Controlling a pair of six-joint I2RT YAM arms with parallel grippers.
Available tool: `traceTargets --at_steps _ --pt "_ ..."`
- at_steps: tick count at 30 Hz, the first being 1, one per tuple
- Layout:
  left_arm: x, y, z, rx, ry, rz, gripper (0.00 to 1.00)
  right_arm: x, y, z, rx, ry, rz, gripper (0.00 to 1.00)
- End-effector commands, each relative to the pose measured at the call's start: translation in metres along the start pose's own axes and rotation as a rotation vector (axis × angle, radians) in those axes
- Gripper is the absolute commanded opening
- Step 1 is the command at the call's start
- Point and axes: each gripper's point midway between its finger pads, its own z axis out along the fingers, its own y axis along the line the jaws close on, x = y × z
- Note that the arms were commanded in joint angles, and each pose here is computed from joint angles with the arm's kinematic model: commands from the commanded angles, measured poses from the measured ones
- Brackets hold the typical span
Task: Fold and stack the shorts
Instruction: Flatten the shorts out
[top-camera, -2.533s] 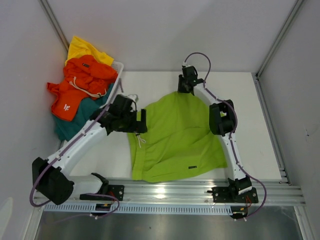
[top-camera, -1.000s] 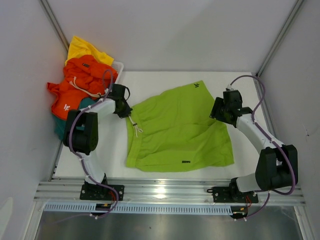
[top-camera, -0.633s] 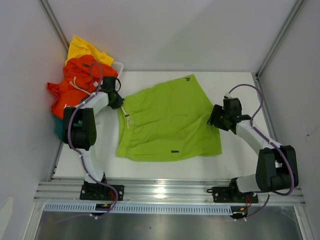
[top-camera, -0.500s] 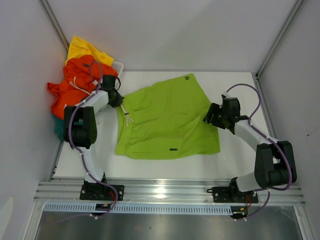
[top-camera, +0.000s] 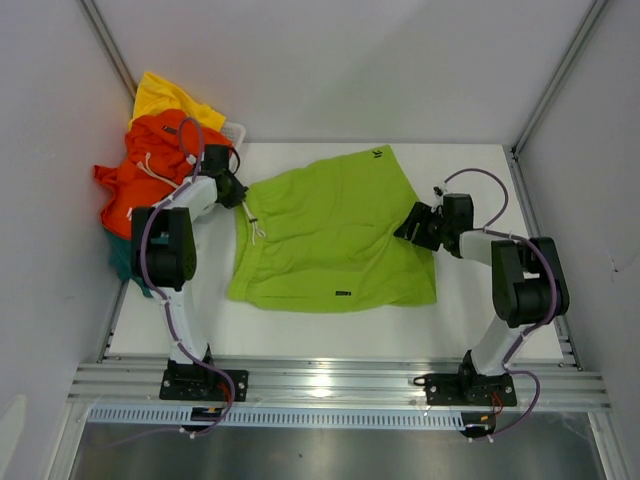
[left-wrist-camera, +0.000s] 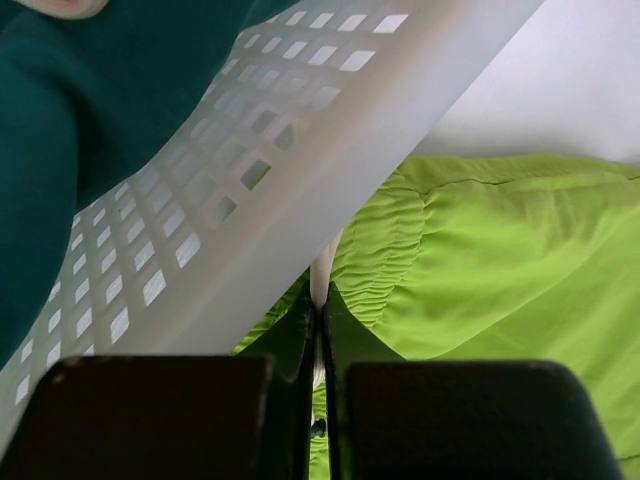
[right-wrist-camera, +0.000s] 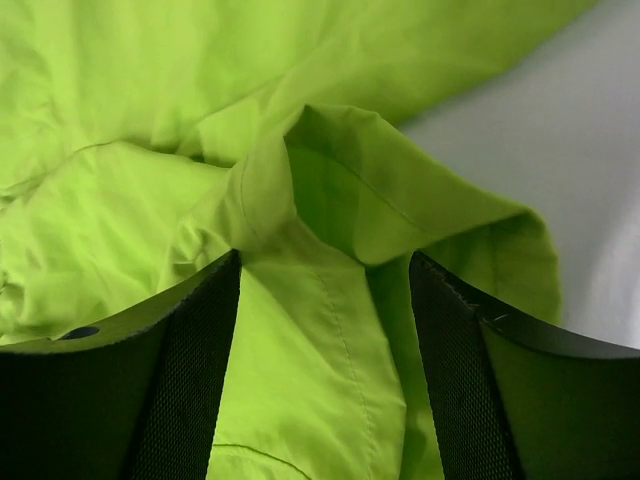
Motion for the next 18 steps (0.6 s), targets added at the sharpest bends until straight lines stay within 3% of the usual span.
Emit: traceTargets --at_steps 1,3,6,7,10,18 --pt "-0.019 0.013 0.013 -0.015 -0.054 -0.007 0.0 -0.018 0.028 0.001 -0.146 -0.024 -0.029 0.7" --pt "-0.022 0.01 0.016 0.004 -0.069 0.005 0.0 -0.011 0.032 0.0 -0.176 -0.005 -0.01 0.68" --pt "-0.02 0.014 0.021 0.0 -0.078 0.029 0.0 0.001 0.037 -0.012 -0.211 0.011 0.022 0.57" --pt "-0.021 0.014 0.023 0.003 -0.084 0.036 0.0 0.003 0.037 -0.015 -0.209 0.012 0.025 0.47" --pt "-0.029 0.028 0.029 -0.001 -0.082 0.007 0.0 0.009 0.041 -0.028 -0.214 0.016 0.027 0.31" --pt "-0.03 0.031 0.038 0.052 -0.05 -0.044 0.0 0.045 0.029 -0.085 -0.069 0.019 0.074 0.1"
